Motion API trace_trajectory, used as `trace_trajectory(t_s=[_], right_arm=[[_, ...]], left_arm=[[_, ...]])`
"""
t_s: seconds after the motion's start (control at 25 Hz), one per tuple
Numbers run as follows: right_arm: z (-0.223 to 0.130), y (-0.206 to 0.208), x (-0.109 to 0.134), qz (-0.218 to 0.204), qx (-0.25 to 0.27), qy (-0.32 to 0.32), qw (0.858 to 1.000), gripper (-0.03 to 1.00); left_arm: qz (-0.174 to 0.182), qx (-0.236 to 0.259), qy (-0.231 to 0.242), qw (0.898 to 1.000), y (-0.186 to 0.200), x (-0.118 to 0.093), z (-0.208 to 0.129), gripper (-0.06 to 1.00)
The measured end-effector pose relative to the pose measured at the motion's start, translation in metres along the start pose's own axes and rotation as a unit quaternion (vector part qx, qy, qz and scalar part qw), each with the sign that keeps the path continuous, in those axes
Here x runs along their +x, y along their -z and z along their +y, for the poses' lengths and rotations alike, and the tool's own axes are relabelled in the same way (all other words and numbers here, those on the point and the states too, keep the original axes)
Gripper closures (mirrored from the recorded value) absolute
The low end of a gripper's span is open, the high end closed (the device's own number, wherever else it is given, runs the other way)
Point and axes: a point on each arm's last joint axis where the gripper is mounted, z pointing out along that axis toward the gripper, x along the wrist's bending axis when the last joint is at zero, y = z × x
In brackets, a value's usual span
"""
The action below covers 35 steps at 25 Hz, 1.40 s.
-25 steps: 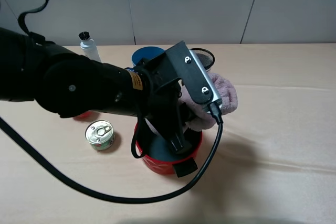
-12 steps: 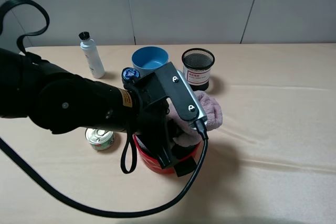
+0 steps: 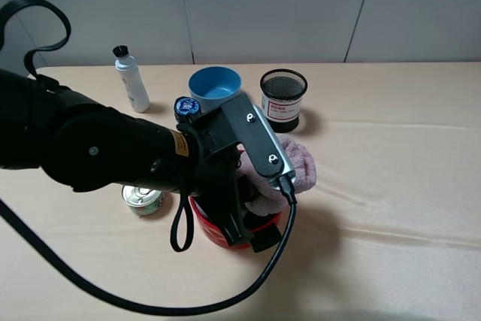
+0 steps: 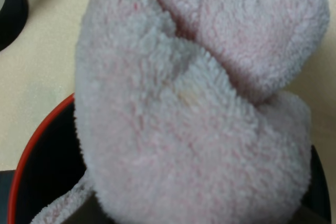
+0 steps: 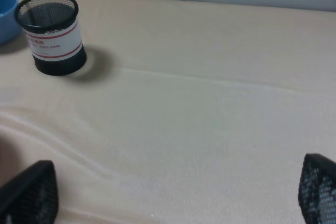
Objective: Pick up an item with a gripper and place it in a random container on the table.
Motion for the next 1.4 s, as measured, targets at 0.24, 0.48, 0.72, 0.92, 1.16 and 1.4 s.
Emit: trace_trajectory(t_s=[0.24,0.48,0.72,0.92,1.16,1.4], right_arm=[[0.0,0.0,0.0,0.0,0.0,0.0,1.0,0.27],[0.0,0.0,0.0,0.0,0.0,0.0,1.0,0.27],[0.0,0.0,0.0,0.0,0.0,0.0,1.0,0.27],[0.0,0.0,0.0001,0.0,0.0,0.0,1.0,0.27],[0.0,0.0,0.0001,0.0,0.0,0.0,1.0,0.27],[0.0,0.0,0.0001,0.0,0.0,0.0,1.0,0.27]], left_arm=[[0.0,0.0,0.0,1.0,0.0,0.0,-0.0001,0.55],[0.0,0.0,-0.001,1.0,0.0,0.0,-0.0001,0.55],[0.0,0.0,-0.001,1.0,0.0,0.0,0.0,0.41],[0.005,-0.008,-0.001,1.0,0.0,0.0009,0.0014,0.13],[0.006,-0.008,-0.001,1.0,0.0,0.001,0.0015,-0.03],[0.008,-0.012,-0.001,1.0,0.0,0.0014,0.0022,-0.05]])
